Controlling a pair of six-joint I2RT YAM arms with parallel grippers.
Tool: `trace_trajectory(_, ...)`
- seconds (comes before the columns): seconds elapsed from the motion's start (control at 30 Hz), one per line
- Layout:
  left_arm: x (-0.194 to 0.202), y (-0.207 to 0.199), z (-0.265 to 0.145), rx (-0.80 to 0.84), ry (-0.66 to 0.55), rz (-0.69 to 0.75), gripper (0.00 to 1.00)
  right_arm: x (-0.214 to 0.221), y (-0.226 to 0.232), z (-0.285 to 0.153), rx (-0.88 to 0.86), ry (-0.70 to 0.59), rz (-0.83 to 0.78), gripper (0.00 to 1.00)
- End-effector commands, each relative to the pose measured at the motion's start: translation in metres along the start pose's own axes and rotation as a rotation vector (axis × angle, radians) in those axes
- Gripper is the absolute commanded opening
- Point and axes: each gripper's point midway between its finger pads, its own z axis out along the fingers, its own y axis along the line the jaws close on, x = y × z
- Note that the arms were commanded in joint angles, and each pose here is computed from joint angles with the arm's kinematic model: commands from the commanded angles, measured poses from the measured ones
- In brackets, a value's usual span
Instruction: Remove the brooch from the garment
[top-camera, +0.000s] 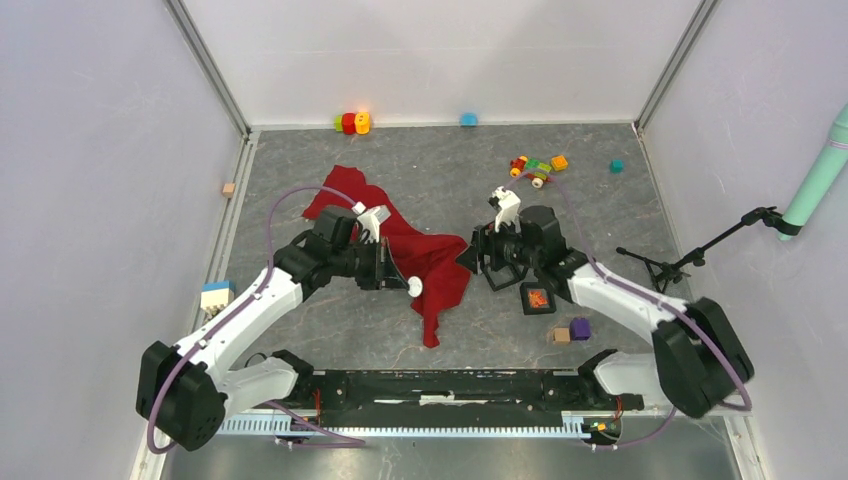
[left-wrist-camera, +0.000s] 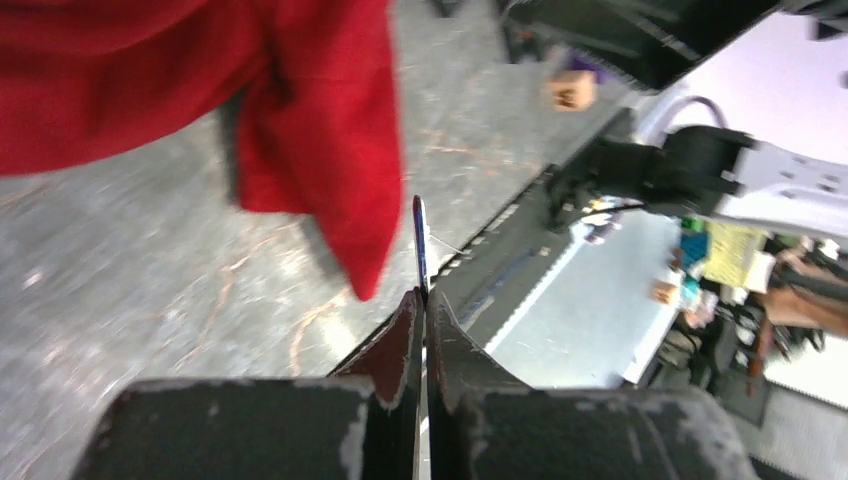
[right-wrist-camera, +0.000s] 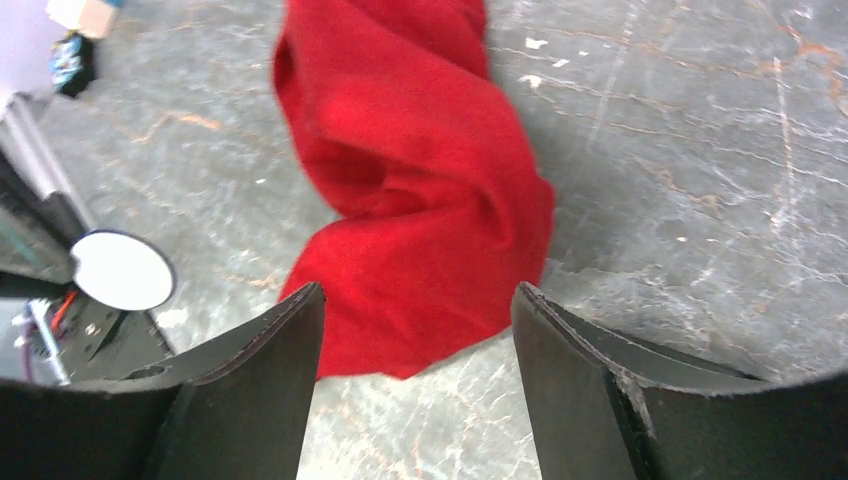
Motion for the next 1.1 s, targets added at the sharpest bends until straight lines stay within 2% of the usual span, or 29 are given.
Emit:
trace_trajectory(0.0, -0.013, -0.069, -0.017, 0.368, -0.030, 0.101, 0.02, -0.027, 0.051, -0.030, -0.232, -0.146, -0.105, 0.72)
trace_trajectory(0.13, -0.019, -0.085, -0.024, 0.457, -0.056, 0.145, 0.02, -0.031, 0.081, -0.050, -0.384, -0.202, -0.099, 0.71)
trace_trajectory(0.47, -0.036, -0.113, -0.043, 0.587, -0.176, 0.244, 0.02, -0.055, 0.132, -0.093, -0.678, -0.370, 0.061, 0.65)
trace_trajectory(0.63, -0.039, -0.119, -0.046, 0.608, -0.185, 0.254, 0.02, -0.059, 0.144, -0.102, -0.773, -0.379, 0.089, 0.55)
trace_trajectory(1.07, -0.038, -0.122, -0.048, 0.627, -0.181, 0.259, 0.02, -0.061, 0.147, -0.088, -0.744, -0.345, 0.100, 0.46)
